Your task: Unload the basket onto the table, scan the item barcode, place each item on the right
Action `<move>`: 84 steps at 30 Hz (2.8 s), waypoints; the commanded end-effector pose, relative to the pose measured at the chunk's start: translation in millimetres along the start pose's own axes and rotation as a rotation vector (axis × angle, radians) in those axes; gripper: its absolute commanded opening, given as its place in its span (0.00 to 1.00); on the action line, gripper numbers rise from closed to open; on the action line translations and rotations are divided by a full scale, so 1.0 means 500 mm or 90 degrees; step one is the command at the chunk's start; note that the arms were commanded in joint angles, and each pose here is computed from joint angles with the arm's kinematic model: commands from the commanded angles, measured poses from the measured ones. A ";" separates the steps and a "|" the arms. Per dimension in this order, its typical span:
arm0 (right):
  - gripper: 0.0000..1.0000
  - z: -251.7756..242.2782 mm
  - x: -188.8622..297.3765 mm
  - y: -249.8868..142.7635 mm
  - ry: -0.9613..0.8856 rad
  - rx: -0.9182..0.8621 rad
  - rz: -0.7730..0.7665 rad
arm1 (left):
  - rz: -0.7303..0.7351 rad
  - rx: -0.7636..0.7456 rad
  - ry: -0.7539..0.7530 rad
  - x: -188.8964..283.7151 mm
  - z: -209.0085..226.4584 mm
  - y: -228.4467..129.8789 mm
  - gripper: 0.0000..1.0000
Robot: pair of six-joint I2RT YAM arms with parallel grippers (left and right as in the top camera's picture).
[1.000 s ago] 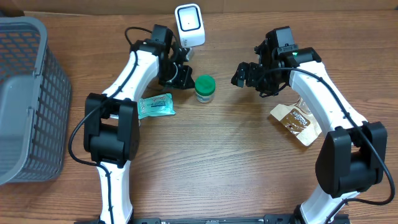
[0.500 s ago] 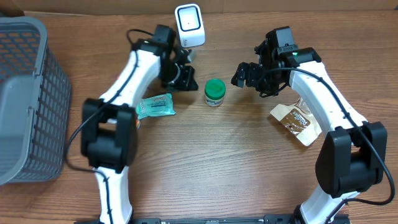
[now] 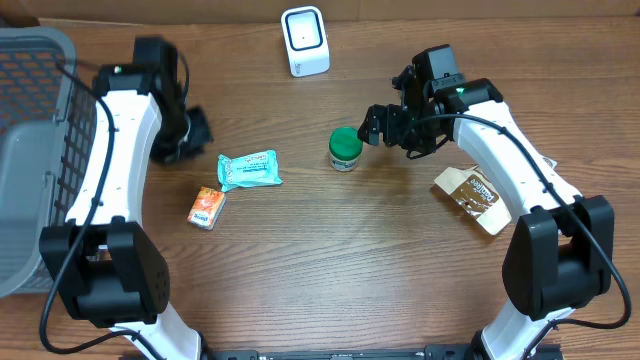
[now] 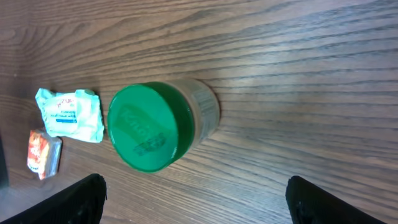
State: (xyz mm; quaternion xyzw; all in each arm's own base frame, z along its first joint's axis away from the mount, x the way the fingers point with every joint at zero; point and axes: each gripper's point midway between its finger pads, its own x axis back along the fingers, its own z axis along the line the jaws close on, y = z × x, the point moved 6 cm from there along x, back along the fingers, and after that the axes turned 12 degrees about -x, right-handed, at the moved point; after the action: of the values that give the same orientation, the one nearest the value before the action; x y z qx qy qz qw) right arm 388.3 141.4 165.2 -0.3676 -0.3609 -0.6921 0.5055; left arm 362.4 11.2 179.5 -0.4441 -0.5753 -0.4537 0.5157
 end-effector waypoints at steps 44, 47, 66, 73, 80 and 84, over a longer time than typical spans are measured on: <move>0.96 -0.005 -0.007 0.000 -0.004 0.018 -0.001 | -0.027 -0.173 -0.203 -0.229 -0.178 -0.094 0.04; 0.97 -0.005 -0.007 0.000 -0.004 0.018 -0.001 | -0.041 -0.129 -0.182 -0.196 -0.150 -0.078 0.04; 0.96 0.106 -0.031 -0.009 -0.002 0.187 -0.078 | -0.262 -0.167 0.054 0.060 0.041 -0.010 1.00; 0.98 0.140 -0.053 -0.015 -0.049 0.230 -0.131 | -0.262 -0.167 0.053 0.060 0.041 -0.010 1.00; 1.00 0.154 -0.109 -0.038 -0.146 0.279 -0.163 | -0.262 -0.167 0.053 0.060 0.041 -0.010 0.99; 1.00 0.140 -0.127 -0.038 -0.159 0.256 -0.152 | -0.262 -0.167 0.054 0.060 0.041 -0.010 1.00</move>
State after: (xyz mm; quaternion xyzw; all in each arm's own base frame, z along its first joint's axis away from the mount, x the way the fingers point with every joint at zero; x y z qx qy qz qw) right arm 383.7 243.5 142.9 -0.2761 -0.5854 -0.6033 0.4660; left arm 351.5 28.2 210.9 -0.3582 -0.5805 -0.6301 0.3712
